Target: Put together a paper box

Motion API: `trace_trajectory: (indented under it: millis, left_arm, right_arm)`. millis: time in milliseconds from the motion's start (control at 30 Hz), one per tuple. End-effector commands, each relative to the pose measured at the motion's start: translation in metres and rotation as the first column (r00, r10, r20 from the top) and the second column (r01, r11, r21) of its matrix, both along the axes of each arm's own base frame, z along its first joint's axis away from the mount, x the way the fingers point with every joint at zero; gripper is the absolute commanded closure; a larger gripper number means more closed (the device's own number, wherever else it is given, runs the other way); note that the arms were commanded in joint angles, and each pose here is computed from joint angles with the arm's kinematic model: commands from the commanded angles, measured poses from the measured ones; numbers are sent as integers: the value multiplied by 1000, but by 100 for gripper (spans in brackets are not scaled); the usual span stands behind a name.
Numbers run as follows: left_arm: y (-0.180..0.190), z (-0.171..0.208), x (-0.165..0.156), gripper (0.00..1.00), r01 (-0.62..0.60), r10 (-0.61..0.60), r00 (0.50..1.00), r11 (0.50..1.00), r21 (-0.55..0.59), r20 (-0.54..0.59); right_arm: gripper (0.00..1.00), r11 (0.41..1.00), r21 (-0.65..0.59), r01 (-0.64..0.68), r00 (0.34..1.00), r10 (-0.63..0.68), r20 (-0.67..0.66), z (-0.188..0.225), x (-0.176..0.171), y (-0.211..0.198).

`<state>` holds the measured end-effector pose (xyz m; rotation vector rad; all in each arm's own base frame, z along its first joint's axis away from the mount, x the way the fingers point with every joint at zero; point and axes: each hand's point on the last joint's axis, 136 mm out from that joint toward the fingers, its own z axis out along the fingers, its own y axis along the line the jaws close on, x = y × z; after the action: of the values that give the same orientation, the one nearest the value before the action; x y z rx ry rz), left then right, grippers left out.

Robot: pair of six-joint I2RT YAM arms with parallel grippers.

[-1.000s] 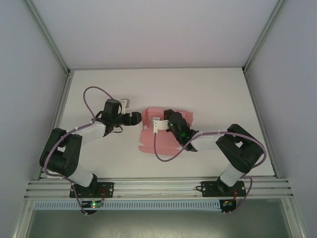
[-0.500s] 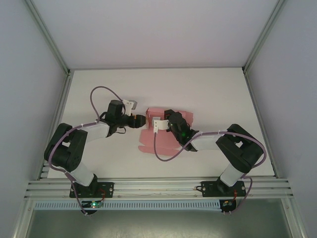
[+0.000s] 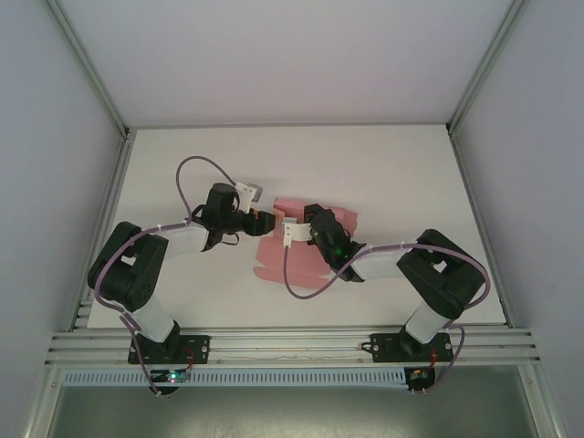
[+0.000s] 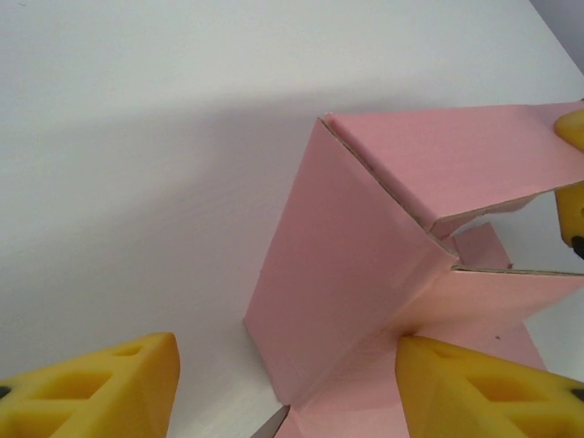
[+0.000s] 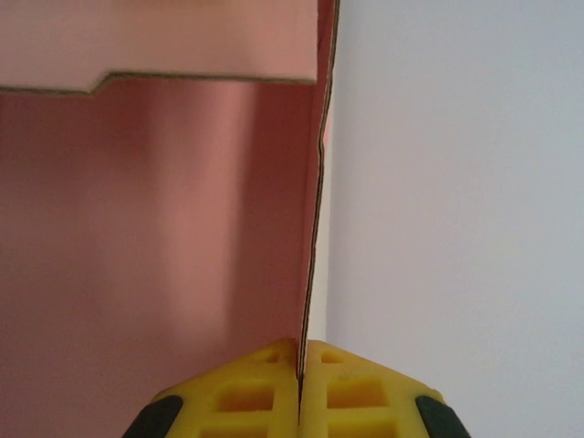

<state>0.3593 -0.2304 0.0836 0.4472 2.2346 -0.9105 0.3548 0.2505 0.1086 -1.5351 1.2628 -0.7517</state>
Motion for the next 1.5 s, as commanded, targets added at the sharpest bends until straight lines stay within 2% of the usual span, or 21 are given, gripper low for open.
trace_trajectory:
  millis: [0,167,433,533,867,1100,1233,1467]
  left_arm:
    - [-13,4,-4,39,21,-21,997,1000,1,77]
    - [-15,-5,-9,40,-11,2,992,997,74,124]
    - [-11,4,-21,40,-23,17,978,999,28,207]
    - [-7,2,-18,46,-51,39,975,997,50,217]
    - [-16,13,-21,49,2,-3,959,1000,4,285]
    - [-21,17,-21,59,6,-5,950,1000,-4,312]
    - [-25,22,-19,60,10,-8,941,1000,-5,339]
    - [-27,18,-11,74,-38,26,938,999,28,345]
  right_arm:
    - [100,998,-54,-41,998,38,-54,-23,-21,2]
    - [100,998,-34,-54,998,52,-40,-22,-32,4]
    - [100,997,-66,-33,999,31,-37,-31,-48,-3]
    - [100,998,-64,-26,999,24,-44,-34,-50,-2]
    - [100,995,-97,-29,997,22,-73,-47,-57,-1]
    - [100,994,-107,-28,997,20,-71,-47,-59,1]
    - [100,994,-100,-35,997,28,-68,-45,-61,4]
    - [100,995,-93,-34,997,28,-73,-43,-63,4]
